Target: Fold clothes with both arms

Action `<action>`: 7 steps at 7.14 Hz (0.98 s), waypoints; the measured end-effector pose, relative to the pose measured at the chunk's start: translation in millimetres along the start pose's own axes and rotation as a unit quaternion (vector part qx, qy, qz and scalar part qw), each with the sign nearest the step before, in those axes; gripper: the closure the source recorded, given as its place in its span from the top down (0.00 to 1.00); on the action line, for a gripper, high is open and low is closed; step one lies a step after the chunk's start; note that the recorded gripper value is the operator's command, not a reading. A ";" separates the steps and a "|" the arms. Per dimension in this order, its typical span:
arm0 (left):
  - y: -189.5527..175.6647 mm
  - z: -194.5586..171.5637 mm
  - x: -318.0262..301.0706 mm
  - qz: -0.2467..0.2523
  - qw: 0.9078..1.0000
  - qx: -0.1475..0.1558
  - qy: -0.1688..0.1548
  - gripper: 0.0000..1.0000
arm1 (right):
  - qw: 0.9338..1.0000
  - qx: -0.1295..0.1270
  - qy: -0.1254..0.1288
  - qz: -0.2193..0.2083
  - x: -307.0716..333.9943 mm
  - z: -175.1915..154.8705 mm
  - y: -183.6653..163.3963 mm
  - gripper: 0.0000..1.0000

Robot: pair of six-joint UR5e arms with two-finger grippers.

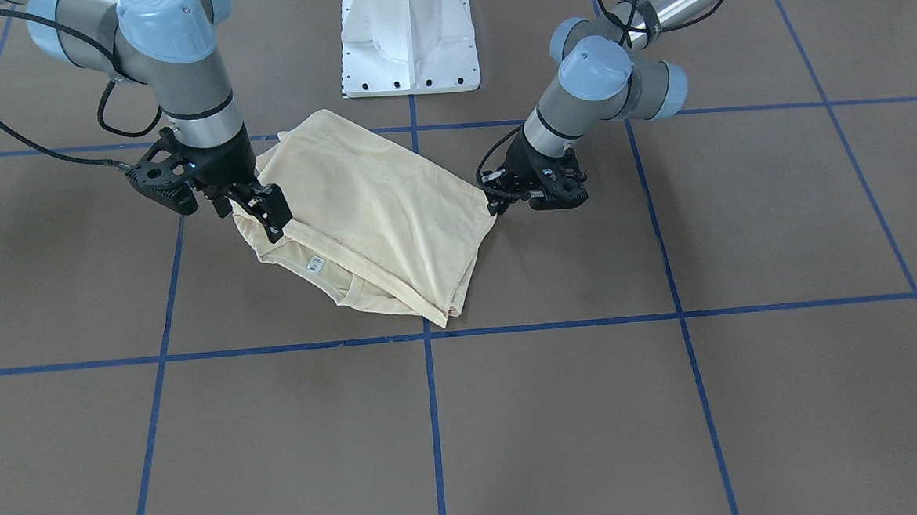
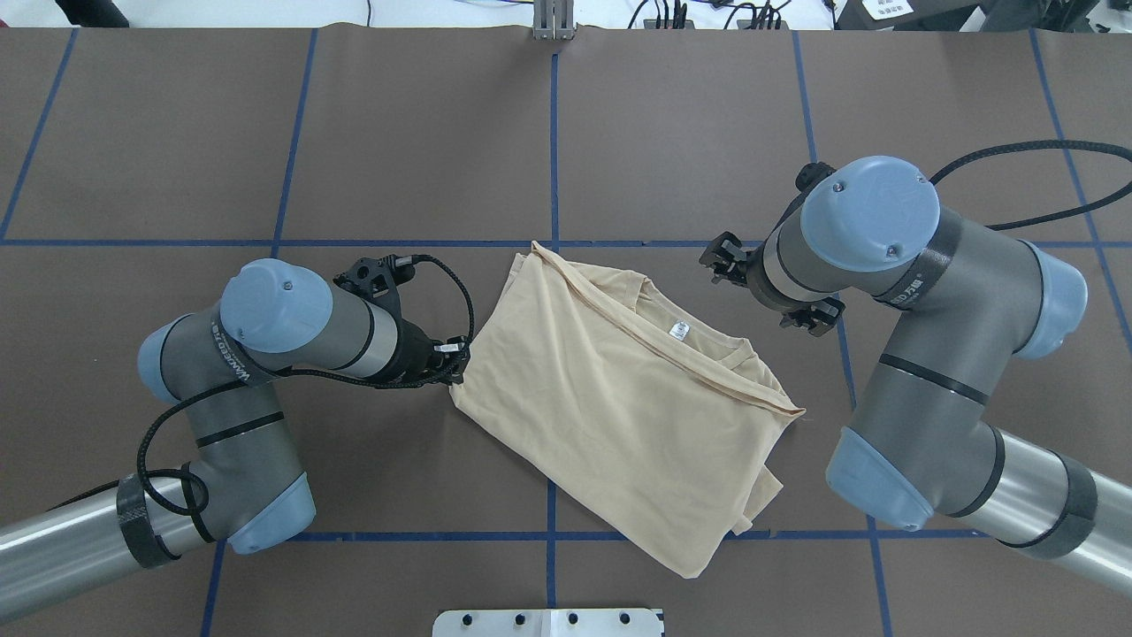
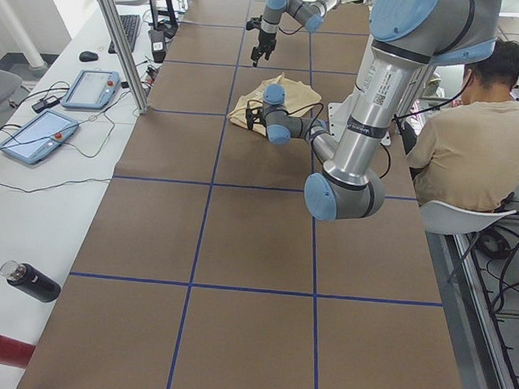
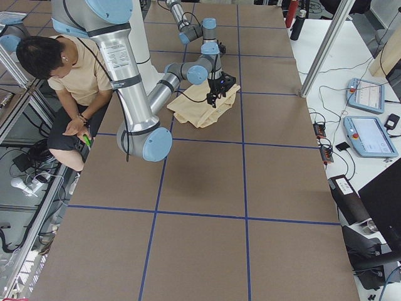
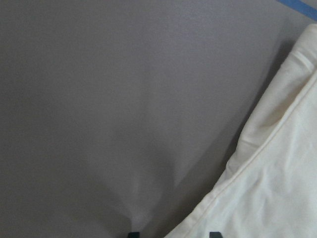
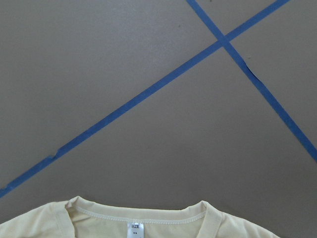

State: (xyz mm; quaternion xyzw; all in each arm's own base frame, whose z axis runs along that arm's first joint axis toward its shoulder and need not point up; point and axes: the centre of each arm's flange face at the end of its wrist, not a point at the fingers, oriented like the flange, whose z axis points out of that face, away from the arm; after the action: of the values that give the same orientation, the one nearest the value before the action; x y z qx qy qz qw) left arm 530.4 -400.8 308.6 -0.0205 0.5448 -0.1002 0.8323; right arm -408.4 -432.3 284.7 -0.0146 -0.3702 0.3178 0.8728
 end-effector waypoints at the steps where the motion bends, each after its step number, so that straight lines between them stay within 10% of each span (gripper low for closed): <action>1: -5.1 -3.8 0.5 0.004 1.000 0.005 0.001 0.00 | 1.000 0.000 0.001 0.000 0.3 1.4 -0.4 1.00; 6: -160.7 -15.4 35.0 0.043 0.990 0.135 0.020 0.00 | 1.000 0.002 0.005 0.001 0.0 5.2 -1.0 1.00; 7: -193.0 -7.6 34.8 0.056 0.983 0.173 0.026 0.70 | 1.000 0.002 0.005 0.002 -1.5 6.9 0.7 1.00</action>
State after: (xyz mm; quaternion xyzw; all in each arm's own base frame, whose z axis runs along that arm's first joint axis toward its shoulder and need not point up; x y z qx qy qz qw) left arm 509.1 -595.7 301.7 0.1573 0.5410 -0.1466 0.8131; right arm -414.1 -434.0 288.6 -0.0155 -0.3649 0.3201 0.8742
